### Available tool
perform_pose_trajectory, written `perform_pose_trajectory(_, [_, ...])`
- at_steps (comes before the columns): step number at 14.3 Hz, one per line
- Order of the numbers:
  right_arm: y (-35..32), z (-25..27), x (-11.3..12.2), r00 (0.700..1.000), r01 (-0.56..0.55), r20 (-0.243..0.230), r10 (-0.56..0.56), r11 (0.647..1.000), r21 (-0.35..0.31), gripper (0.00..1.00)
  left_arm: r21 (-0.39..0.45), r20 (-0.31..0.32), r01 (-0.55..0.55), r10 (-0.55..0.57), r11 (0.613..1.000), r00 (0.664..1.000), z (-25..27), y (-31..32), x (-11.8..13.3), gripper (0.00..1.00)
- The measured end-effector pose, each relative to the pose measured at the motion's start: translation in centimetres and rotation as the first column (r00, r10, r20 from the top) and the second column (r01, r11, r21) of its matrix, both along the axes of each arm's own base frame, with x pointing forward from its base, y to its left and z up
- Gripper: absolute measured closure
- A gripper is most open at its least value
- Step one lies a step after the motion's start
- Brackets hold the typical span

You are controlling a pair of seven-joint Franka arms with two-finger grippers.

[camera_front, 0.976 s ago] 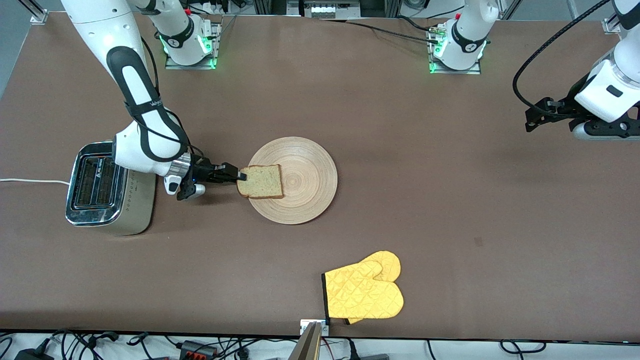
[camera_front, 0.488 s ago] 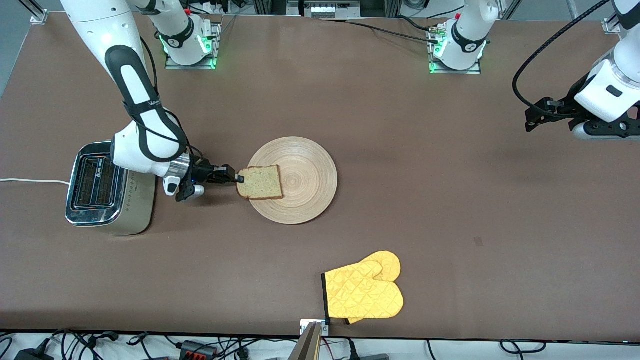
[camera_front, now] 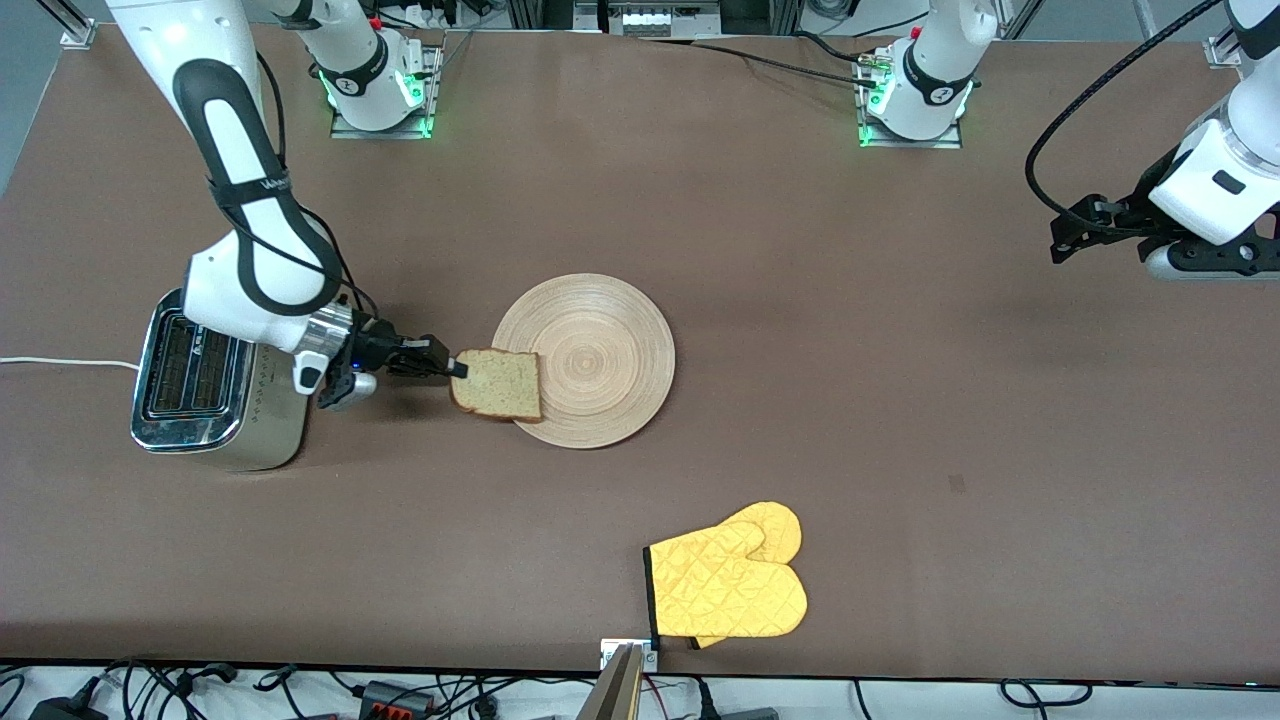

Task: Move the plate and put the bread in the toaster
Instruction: 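Lift the bread with the right gripper above the toaster slot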

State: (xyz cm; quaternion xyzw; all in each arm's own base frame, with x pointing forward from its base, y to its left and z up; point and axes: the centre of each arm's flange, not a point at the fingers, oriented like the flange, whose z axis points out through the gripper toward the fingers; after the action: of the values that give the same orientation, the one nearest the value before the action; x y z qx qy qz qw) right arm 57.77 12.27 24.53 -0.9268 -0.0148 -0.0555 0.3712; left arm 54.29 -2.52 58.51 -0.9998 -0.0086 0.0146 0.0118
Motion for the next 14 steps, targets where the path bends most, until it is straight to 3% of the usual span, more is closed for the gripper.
perform_pose_trajectory(3, [-1.2,3.7,1.0,1.000,-0.025,-0.017,0.023,0.997,-0.071,0.93,0.000,0.000,-0.001,0.001,1.000,1.000,0.0,0.0,0.0,0.00])
perform_pose_trajectory(7, [-3.2,9.8,2.5,0.990,-0.074,-0.129,0.054,0.985,-0.155,0.93,0.000,0.000,-0.001,0.001,1.000,1.000,0.0,0.0,0.0,0.00])
perform_pose_trajectory(10, [-4.9,15.2,3.0,0.981,-0.126,-0.185,0.067,0.935,-0.331,0.93,0.000,0.000,-0.002,0.002,1.000,1.000,0.0,0.1,0.0,0.00])
perform_pose_trajectory(14, [-8.1,23.7,3.1,0.956,-0.186,-0.289,0.049,0.863,-0.469,0.93,0.000,0.000,-0.002,0.002,1.000,1.000,0.0,0.1,0.0,0.00])
